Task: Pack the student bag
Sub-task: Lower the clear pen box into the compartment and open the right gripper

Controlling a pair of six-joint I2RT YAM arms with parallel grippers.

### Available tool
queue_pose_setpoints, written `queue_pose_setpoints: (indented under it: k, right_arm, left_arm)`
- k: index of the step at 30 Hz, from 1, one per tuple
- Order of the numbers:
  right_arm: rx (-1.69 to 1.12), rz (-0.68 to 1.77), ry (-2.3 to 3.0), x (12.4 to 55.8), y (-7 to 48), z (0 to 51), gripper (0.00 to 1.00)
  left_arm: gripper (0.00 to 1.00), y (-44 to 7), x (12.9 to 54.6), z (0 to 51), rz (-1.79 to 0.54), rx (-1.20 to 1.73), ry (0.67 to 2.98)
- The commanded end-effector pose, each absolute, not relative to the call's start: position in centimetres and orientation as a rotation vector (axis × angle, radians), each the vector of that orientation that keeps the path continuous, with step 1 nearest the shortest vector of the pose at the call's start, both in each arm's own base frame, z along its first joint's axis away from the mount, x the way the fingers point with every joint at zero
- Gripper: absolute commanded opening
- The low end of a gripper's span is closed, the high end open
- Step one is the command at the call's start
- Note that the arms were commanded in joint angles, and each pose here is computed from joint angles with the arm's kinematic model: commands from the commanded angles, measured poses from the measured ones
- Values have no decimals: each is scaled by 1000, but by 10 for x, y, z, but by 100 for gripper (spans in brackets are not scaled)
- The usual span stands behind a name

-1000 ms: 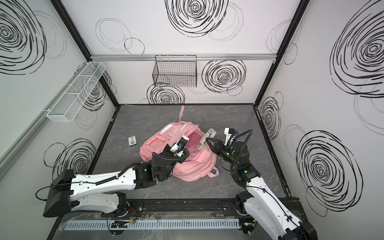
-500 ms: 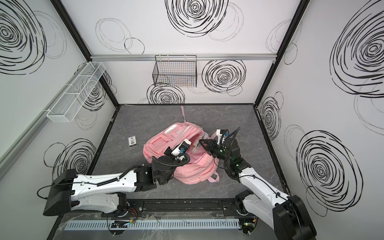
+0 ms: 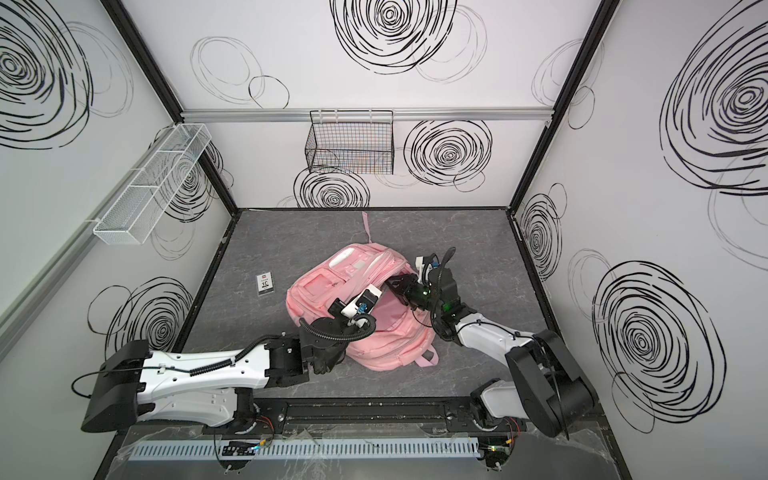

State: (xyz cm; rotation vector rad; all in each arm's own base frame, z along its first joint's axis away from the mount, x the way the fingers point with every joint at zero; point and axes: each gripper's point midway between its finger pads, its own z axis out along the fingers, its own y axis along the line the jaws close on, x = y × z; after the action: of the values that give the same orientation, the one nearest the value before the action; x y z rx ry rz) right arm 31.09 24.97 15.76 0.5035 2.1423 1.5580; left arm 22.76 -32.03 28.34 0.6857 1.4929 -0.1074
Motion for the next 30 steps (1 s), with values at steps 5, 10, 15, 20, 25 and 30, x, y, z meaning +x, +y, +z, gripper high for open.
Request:
queue_pose_setpoints:
  k: [5, 10, 15, 20, 25, 30]
  right_arm:
    - [479, 1621, 2033, 333, 268, 178, 33]
    - [505, 1592, 2043, 340, 270, 173, 60]
    - [460, 1506, 2105, 339, 269, 167, 76]
    - [448, 1423, 2115, 330, 253, 168, 76]
    - [398, 1289, 2144, 315, 233, 170, 75]
    - [336, 1113, 2138, 297, 204, 175, 70]
  left_arm:
    - [0, -317, 212, 367, -334, 493, 1313]
    - [0, -317, 212, 366, -330, 501, 1319]
    - [0, -316, 212, 364, -332, 502, 1326]
    - [0, -314, 215, 359, -335, 487, 1343]
    - [0, -314, 220, 353, -341, 484, 1376]
    - [0, -317, 226, 344, -369, 491, 1422]
